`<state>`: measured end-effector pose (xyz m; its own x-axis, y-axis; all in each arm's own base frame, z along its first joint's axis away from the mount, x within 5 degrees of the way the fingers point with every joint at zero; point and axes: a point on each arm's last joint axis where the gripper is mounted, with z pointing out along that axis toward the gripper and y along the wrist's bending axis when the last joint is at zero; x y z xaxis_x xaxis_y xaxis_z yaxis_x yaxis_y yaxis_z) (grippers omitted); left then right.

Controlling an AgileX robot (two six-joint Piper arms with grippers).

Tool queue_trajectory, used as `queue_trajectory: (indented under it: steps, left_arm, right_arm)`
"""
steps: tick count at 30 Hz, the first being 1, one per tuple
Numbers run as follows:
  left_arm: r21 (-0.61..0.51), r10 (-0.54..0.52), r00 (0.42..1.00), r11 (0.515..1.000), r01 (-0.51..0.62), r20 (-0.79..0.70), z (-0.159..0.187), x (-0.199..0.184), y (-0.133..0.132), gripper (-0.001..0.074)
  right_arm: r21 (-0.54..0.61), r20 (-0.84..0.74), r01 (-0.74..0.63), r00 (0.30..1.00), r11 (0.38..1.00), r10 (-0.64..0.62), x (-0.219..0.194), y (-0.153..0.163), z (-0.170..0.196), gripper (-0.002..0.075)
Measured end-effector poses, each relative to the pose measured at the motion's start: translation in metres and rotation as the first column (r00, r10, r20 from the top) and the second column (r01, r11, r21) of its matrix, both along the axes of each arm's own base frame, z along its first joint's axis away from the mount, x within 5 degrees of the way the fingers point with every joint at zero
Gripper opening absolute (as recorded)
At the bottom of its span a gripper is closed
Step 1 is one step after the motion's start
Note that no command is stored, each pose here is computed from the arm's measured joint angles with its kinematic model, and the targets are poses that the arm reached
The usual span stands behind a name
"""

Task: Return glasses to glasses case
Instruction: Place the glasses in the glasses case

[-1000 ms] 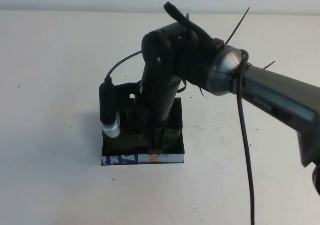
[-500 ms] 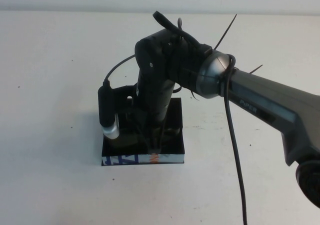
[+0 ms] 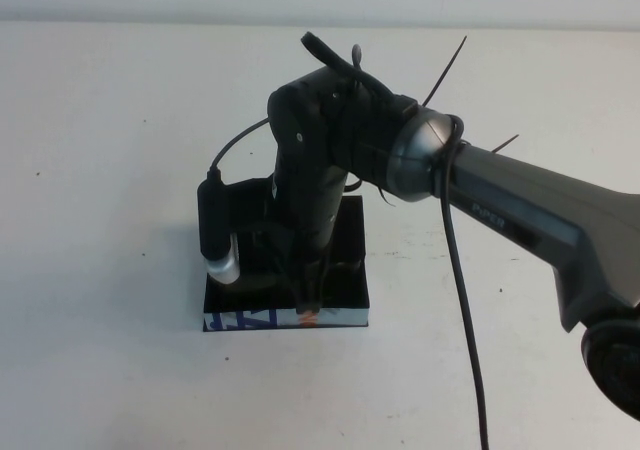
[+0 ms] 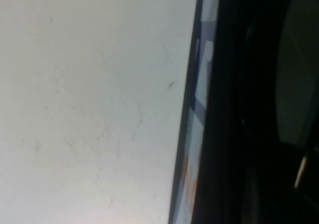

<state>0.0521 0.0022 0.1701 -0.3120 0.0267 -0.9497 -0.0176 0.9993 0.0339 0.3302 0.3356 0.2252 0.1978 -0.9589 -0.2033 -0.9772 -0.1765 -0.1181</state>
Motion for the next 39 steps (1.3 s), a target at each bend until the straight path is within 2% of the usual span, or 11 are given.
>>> queue_trajectory:
  steps: [17, 20, 25, 32, 36, 39]
  left_arm:
    - [0.000, 0.000, 1.000, 1.000, 0.000, 0.000, 0.000, 0.000, 0.000, -0.0004]
    - [0.000, 0.000, 1.000, 1.000, 0.000, 0.000, 0.000, 0.000, 0.000, -0.0004]
    - [0.000, 0.000, 1.000, 1.000, 0.000, 0.000, 0.000, 0.000, 0.000, -0.0004]
    - [0.000, 0.000, 1.000, 1.000, 0.000, 0.000, 0.000, 0.000, 0.000, -0.0004]
    - [0.000, 0.000, 1.000, 1.000, 0.000, 0.000, 0.000, 0.000, 0.000, -0.0004]
    - [0.000, 0.000, 1.000, 1.000, 0.000, 0.000, 0.000, 0.000, 0.000, -0.0004]
  right_arm:
    - [-0.004, -0.030, 0.003, 1.000, 1.000, -0.003, 0.001, 0.003, -0.011, 0.0055]
    - [-0.003, -0.032, 0.015, 0.999, 1.000, -0.016, 0.001, 0.003, -0.011, 0.0095]
    - [0.000, -0.032, 0.024, 0.999, 1.000, -0.024, 0.000, 0.002, -0.009, 0.0218]
    - [0.023, -0.010, 0.034, 0.999, 0.999, -0.034, -0.002, 0.000, 0.006, 0.0253]
    - [0.040, 0.034, 0.090, 0.995, 0.995, -0.092, -0.004, -0.006, 0.029, 0.0254]
    - [0.079, 0.061, 0.227, 0.971, 0.971, -0.232, -0.008, -0.015, 0.056, 0.0252]
